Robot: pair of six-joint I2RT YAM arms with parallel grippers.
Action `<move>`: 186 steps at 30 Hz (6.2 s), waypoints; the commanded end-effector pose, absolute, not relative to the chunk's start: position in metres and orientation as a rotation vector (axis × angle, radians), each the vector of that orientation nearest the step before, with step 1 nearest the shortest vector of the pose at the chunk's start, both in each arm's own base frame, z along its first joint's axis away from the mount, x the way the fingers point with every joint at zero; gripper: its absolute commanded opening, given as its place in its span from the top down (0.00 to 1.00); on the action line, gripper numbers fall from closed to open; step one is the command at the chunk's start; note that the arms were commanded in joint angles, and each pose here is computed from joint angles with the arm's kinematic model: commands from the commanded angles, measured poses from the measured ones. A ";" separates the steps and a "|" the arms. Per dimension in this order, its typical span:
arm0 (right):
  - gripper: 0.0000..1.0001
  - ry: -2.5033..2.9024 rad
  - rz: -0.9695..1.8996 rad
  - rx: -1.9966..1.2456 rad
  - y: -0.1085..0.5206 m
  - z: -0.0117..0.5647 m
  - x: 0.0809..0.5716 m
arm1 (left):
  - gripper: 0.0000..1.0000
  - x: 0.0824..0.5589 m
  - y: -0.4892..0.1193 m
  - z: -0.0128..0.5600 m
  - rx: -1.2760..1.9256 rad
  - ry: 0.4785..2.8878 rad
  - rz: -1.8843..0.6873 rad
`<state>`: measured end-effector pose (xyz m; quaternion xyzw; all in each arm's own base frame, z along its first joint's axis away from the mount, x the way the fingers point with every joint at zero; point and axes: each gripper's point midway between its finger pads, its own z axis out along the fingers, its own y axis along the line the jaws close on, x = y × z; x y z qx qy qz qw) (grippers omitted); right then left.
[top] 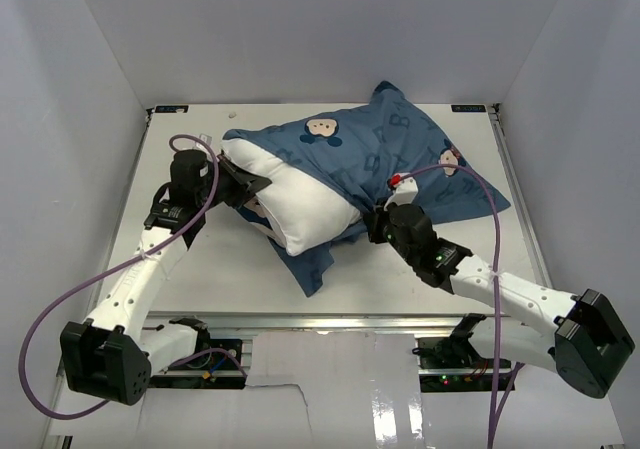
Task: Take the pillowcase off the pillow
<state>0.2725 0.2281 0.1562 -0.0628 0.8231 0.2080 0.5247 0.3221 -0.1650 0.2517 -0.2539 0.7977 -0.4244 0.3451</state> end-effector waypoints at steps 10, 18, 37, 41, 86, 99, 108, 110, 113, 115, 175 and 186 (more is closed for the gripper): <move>0.92 2.043 0.260 0.133 0.152 0.140 0.338 | 1.00 0.299 -0.181 0.326 -0.234 1.925 -1.258; 0.81 2.016 0.506 -0.133 0.186 0.167 0.307 | 1.00 0.268 -0.188 0.312 0.040 1.862 -1.264; 0.33 1.616 0.942 -0.824 0.299 0.375 0.273 | 1.00 0.229 -0.256 0.245 0.324 1.907 -1.321; 0.19 1.637 0.914 -1.057 0.338 0.353 0.281 | 1.00 0.228 -0.259 0.237 0.336 1.919 -1.329; 0.92 2.120 0.321 -0.310 0.289 0.198 0.510 | 1.00 0.227 -0.199 0.344 0.029 1.707 -1.061; 0.32 1.959 0.644 -0.514 0.302 0.282 0.437 | 1.00 0.285 -0.195 0.311 -0.222 1.804 -0.912; 0.13 1.751 0.719 -0.396 0.242 0.327 0.334 | 1.00 0.316 -0.181 0.313 -0.342 1.840 -0.763; 0.14 1.716 0.765 -0.415 0.242 0.329 0.317 | 1.00 0.318 -0.181 0.313 -0.362 1.847 -0.761; 0.16 1.660 0.842 -0.468 0.242 0.324 0.281 | 1.00 0.322 -0.182 0.313 -0.384 1.849 -0.761; 0.18 1.659 0.888 -0.522 0.248 0.309 0.251 | 1.00 0.325 -0.182 0.311 -0.397 1.858 -0.752; 0.92 1.831 0.442 -0.017 0.256 0.148 0.255 | 1.00 0.314 -0.204 0.354 -0.259 1.912 -0.959; 0.92 1.895 0.347 0.226 0.150 0.123 0.324 | 1.00 0.289 -0.205 0.372 -0.077 1.925 -0.973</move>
